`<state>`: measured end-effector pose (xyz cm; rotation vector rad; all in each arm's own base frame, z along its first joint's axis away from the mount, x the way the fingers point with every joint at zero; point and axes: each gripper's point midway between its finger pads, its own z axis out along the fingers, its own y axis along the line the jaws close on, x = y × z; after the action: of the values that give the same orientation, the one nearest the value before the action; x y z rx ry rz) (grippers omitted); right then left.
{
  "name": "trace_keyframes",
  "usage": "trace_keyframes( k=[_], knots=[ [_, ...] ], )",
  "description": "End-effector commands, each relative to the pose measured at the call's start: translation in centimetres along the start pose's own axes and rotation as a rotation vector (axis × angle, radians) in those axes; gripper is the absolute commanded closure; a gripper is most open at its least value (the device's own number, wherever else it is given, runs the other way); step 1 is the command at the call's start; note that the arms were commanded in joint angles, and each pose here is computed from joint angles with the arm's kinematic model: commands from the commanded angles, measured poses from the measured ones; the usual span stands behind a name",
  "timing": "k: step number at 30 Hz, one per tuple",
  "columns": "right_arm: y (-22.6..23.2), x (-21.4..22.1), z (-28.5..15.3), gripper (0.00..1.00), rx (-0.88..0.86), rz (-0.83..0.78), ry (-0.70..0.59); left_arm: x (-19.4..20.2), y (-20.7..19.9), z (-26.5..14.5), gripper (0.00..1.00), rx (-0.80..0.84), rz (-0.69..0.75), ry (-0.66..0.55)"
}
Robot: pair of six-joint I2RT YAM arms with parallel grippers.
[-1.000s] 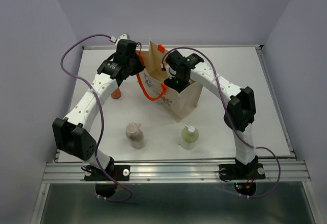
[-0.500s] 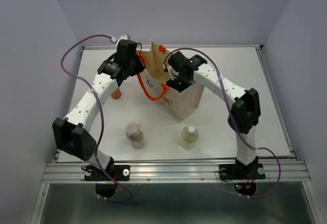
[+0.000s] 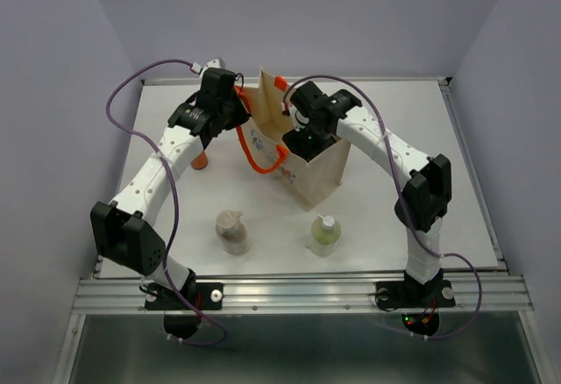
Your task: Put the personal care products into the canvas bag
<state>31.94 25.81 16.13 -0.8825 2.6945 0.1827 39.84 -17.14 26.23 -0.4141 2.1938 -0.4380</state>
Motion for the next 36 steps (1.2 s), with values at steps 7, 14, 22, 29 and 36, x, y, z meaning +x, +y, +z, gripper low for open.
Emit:
trace_keyframes(
  k=[7,14,22,29,36],
  knots=[
    [-0.3,-7.8,-14.1,0.0,0.031,0.061,-0.474,-2.0,-2.4,-1.5,1.0,0.098,-0.011,-0.087],
    [1.5,-7.4,-24.0,0.0,-0.086,0.062,-0.764,-1.9,-2.4,-1.5,1.0,0.097,-0.011,-0.088],
    [5.5,1.0,-24.2,0.0,-0.33,0.046,-0.668,-1.9,-2.5,-1.2,1.0,0.087,-0.005,-0.08],
    [5.2,7.3,-16.8,0.0,-0.306,0.119,-0.426,-2.0,-2.2,-1.7,1.0,0.073,-0.007,-0.093],
    [6.8,8.8,-12.0,0.0,-0.304,0.124,-0.372,-1.9,-2.1,-1.6,1.0,0.062,-0.003,-0.087]
  ],
)
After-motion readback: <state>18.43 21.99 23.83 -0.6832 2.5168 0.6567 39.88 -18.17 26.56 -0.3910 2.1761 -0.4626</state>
